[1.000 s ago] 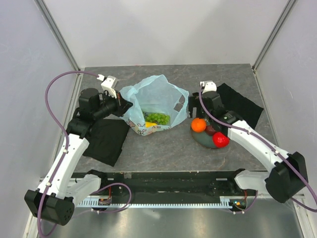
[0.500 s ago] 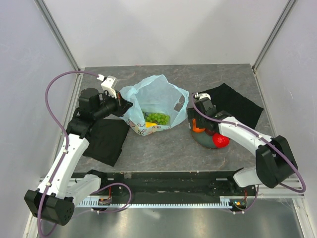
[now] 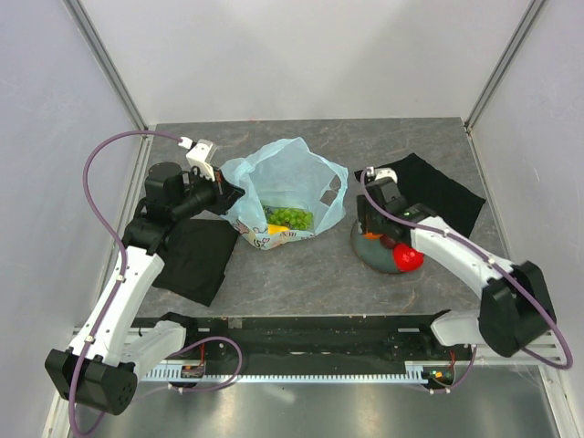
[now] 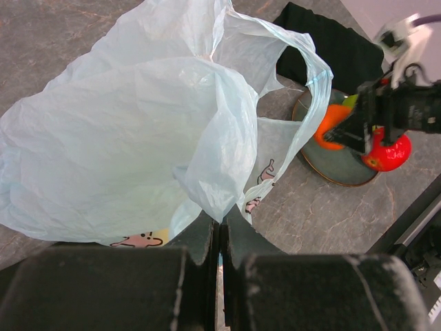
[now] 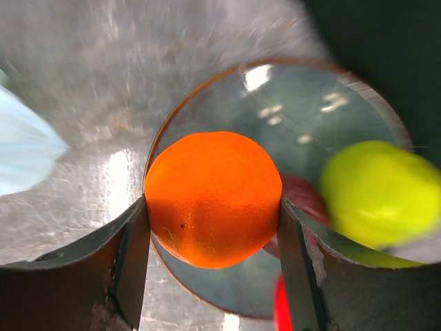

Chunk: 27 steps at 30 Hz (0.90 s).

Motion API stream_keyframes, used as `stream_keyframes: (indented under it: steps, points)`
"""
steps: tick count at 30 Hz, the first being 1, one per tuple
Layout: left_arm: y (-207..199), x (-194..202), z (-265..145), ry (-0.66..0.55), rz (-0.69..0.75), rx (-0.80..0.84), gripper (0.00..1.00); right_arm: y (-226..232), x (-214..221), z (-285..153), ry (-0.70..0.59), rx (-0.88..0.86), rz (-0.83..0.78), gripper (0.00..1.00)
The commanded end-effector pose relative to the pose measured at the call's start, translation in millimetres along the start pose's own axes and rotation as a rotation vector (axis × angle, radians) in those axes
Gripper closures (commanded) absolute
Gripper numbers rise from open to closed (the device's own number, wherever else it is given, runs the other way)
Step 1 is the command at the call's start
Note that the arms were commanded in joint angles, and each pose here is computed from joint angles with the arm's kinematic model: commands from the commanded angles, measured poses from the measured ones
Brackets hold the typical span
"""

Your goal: Place the fruits into the plastic bag

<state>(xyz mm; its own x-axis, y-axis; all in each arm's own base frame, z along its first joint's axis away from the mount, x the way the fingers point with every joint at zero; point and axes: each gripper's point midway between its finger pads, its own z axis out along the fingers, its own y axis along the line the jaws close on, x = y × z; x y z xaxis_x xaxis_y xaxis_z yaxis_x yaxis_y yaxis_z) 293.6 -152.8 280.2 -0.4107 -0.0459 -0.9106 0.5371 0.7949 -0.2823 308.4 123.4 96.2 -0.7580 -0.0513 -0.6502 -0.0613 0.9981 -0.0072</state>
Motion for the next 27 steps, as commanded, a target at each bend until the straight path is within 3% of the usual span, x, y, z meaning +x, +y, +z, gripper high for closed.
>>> stream_keyframes:
  steps: [1, 4, 7, 16, 23, 27]
  points:
    - [-3, -5, 0, -0.019, 0.033, 0.022, 0.99, -11, -76, -71, -0.254, -0.005, 0.076, 0.53]
    - [-4, -5, 0, -0.020, 0.032, 0.028, 0.98, 29, -119, -107, -0.453, -0.270, 0.131, 0.56]
    - [-4, -5, 0, -0.020, 0.032, 0.025, 0.99, 65, -137, -115, -0.502, -0.455, 0.148, 0.58]
    - [-2, -3, 1, -0.015, 0.032, 0.020, 0.98, 198, -140, -80, -0.404, -0.661, -0.018, 0.59]
    - [-1, -3, 2, -0.014, 0.033, 0.016, 0.98, 261, -120, -25, -0.232, -0.736, -0.067, 0.56]
    - [-1, -3, 3, -0.012, 0.032, 0.015, 0.98, 285, -108, -15, -0.166, -0.780, -0.084, 0.51]
